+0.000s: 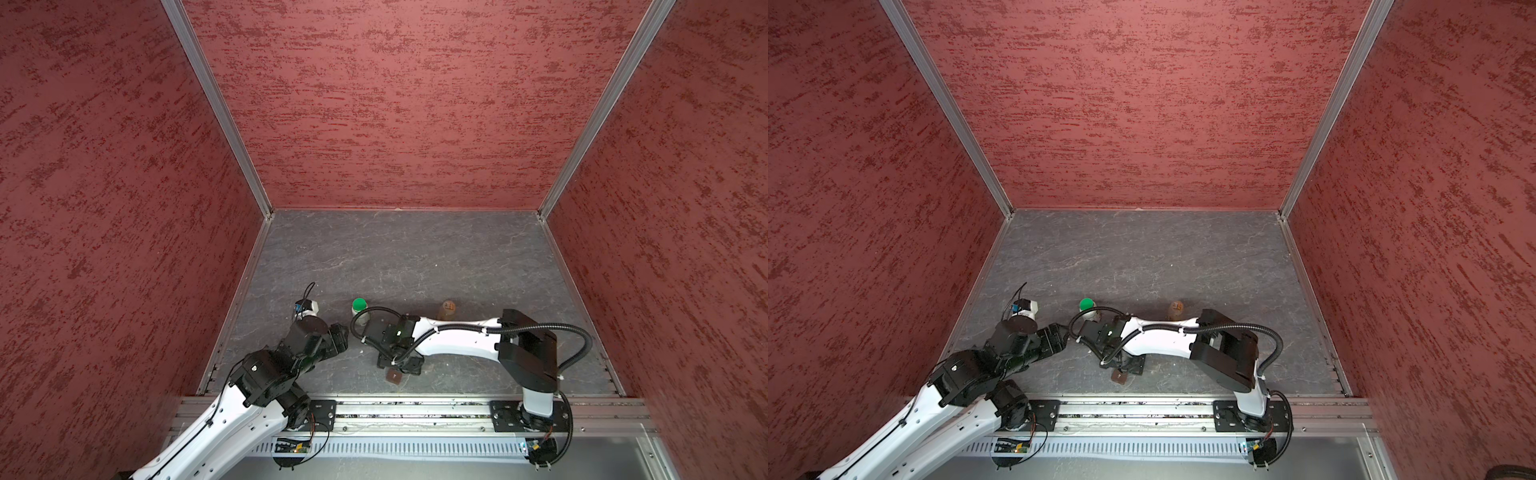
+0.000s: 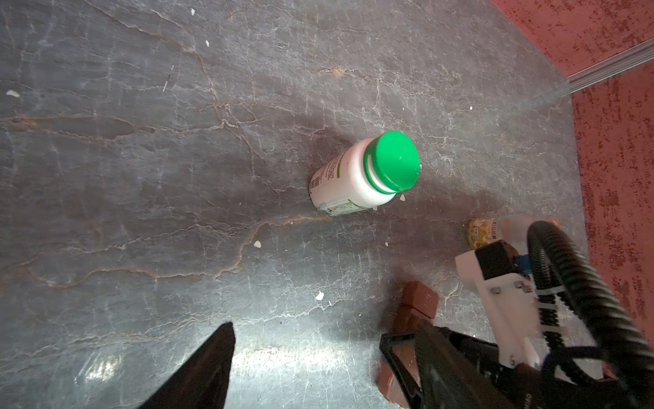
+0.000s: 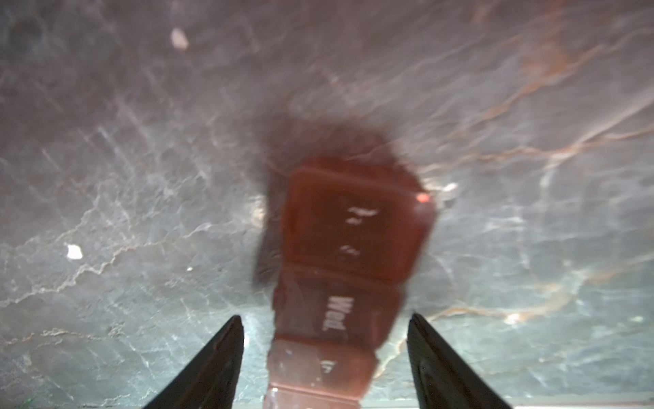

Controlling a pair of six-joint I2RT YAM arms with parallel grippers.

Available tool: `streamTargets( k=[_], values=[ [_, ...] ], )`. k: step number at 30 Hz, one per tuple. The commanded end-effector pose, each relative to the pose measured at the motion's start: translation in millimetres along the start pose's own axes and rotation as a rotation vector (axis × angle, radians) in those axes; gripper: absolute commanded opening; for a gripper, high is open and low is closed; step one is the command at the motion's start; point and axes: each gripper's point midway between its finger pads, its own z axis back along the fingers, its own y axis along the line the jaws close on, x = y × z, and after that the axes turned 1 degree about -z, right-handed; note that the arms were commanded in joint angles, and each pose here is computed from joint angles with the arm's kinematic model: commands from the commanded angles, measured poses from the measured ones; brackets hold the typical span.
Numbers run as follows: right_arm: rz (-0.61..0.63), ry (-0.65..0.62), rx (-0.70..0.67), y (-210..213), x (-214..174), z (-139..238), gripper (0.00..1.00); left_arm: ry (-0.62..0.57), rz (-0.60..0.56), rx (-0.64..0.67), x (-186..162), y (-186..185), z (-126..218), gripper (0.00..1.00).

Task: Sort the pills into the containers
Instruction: 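Close the right gripper on the end of the red pill organizer strip, then lift the strip with the right gripper while the left arm rises to meet it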

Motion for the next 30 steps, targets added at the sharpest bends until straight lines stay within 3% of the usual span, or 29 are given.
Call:
streamTargets(
  k=[1,17,30],
  values=[
    [0.023,0.017,-0.035,-3.1,-7.4,4.1,0.72,-0.011,0.0,-0.026,0.5,-3.3,2.2,0.8],
    [0.054,0.034,-0.056,-9.5,-15.0,5.8,0.5,-0.025,0.011,-0.007,0.8,0.8,5.0,0.81],
    [0.126,0.047,-0.058,-8.9,-18.0,5.1,0.42,-0.007,-0.002,-0.004,-1.6,-0.8,2.5,0.81]
  ],
)
